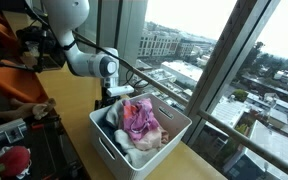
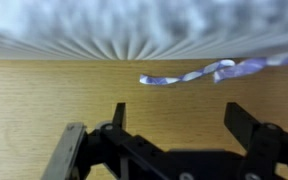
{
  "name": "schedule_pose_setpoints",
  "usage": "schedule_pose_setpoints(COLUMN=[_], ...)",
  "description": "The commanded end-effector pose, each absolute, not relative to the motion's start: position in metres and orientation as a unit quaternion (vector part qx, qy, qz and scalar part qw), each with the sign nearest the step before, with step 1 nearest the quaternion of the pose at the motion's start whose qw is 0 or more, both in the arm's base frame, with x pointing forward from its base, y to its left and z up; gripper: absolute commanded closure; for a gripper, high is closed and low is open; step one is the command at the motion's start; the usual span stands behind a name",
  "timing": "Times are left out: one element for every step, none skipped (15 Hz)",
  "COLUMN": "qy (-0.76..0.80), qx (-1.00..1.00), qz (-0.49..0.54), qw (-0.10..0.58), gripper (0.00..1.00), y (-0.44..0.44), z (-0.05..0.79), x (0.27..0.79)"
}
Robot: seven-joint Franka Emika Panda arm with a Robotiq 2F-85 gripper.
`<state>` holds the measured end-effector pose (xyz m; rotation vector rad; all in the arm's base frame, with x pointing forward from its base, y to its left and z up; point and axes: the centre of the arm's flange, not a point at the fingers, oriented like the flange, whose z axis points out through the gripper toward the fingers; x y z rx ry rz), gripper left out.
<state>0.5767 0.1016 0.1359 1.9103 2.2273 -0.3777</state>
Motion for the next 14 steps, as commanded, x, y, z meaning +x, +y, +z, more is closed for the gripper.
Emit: schedule_pose_setpoints(qy=[0.761, 0.760, 0.759, 0.758, 0.757, 0.756, 0.754, 0.753, 0.752, 0.751, 0.750, 0.750, 0.749, 0.749], qx=[0.621, 0.622, 0.623, 0.624, 0.624, 0.624, 0.625, 0.627, 0.628, 0.628, 0.630, 0.631, 0.631, 0.632], qz=[-0.152, -0.156, -0.159, -0.164, -0.169, -0.173, -0.176, -0.177, -0.178, -0.179, -0.179, -0.179, -0.180, -0.180], qw=[0.106, 0.104, 0.101, 0.100, 0.099, 0.098, 0.096, 0.094, 0.094, 0.092, 0.091, 0.090, 0.089, 0.089], gripper=[0.00, 0.00, 0.00, 0.00, 0.00, 0.00, 0.00, 0.25, 0.26, 0.32, 0.42, 0.49, 0.58, 0.64], y=[0.088, 0.083, 0.078, 0.073, 0.067, 0.063, 0.058, 0.056, 0.054, 0.053, 0.053, 0.052, 0.052, 0.052], z=[0.139, 0.139, 0.135, 0.132, 0.127, 0.124, 0.121, 0.120, 0.119, 0.117, 0.117, 0.116, 0.116, 0.117], x=[0.579, 0.575, 0.570, 0.567, 0.564, 0.561, 0.559, 0.558, 0.557, 0.556, 0.555, 0.555, 0.554, 0.554])
